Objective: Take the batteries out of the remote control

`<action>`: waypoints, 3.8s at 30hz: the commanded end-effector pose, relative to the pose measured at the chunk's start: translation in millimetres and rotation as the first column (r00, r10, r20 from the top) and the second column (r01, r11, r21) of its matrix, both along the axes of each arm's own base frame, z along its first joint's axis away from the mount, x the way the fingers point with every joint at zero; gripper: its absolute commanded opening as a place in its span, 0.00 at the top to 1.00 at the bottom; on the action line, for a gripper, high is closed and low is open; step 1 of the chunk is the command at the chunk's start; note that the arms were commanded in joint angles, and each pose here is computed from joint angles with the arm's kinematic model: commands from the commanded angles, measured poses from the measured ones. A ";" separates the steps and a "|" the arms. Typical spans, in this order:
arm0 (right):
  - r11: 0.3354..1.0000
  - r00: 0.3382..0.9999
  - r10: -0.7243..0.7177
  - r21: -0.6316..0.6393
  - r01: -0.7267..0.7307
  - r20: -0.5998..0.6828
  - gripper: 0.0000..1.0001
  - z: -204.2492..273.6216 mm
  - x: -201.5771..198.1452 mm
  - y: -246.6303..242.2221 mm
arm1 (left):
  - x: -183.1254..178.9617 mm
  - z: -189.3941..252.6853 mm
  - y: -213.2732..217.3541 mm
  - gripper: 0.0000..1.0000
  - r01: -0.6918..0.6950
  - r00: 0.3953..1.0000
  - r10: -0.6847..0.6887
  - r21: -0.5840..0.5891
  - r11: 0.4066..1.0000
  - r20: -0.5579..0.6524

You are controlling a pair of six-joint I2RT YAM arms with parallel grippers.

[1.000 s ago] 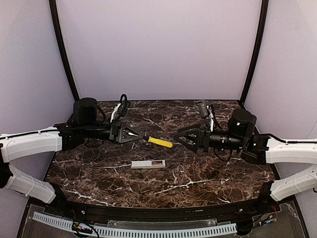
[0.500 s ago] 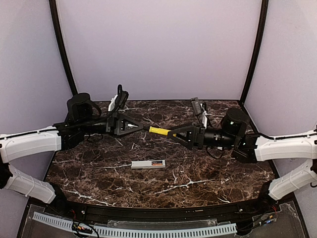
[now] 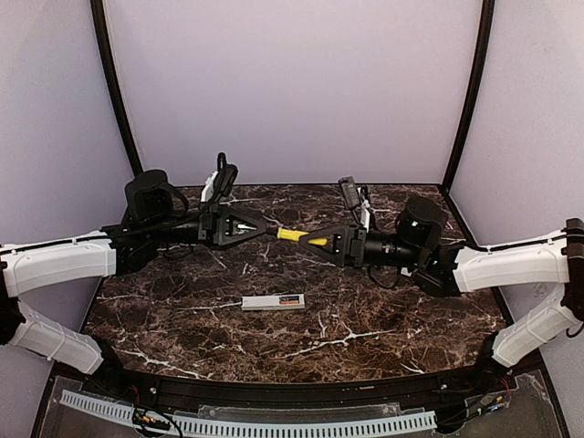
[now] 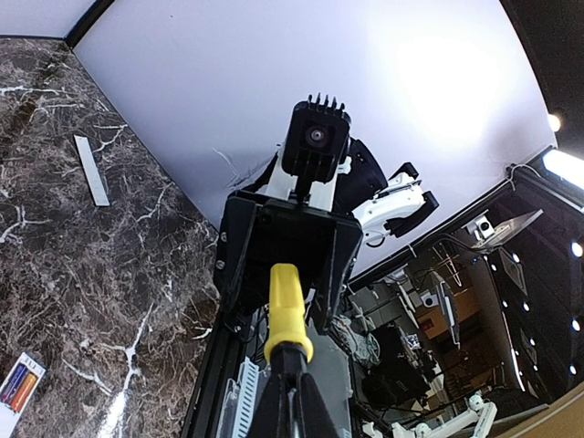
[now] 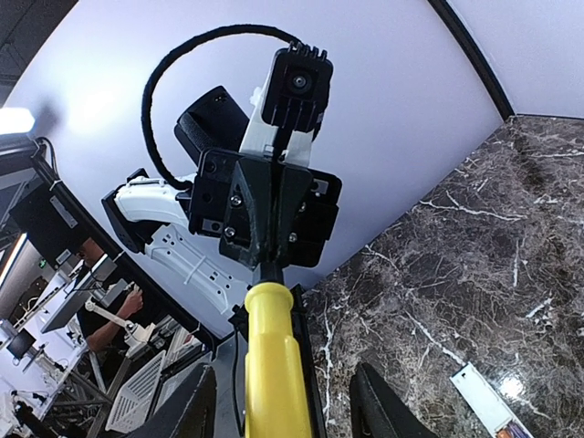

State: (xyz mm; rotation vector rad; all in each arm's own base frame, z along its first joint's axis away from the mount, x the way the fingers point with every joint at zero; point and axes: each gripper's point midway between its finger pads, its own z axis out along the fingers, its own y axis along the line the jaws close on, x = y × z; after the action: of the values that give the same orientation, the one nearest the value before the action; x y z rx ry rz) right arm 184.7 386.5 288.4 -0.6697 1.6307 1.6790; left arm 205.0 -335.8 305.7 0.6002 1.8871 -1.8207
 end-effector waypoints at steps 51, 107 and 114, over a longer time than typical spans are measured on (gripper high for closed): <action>0.998 0.998 0.064 0.019 -0.065 0.026 0.75 16.4 -4.7 24.1 | 11.1 0.0 2.1 1.00 -0.065 0.996 0.064 0.018 0.998 0.060; 0.852 0.976 -0.218 -0.484 0.201 0.022 1.00 -69.2 -6.2 -85.3 | 12.8 -151.9 57.9 0.09 -0.205 0.601 -0.335 0.545 0.813 0.726; 0.848 0.979 -0.200 -0.496 0.189 0.032 1.00 -75.5 -6.7 -85.7 | 29.4 -175.9 46.5 0.08 -0.220 0.618 -0.307 0.534 0.816 0.723</action>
State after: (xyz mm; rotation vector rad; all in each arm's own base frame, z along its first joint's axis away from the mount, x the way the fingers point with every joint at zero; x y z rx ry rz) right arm 176.0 303.2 215.2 -0.6779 2.1134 1.1399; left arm 225.9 -278.6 132.6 1.4102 1.7770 -0.6482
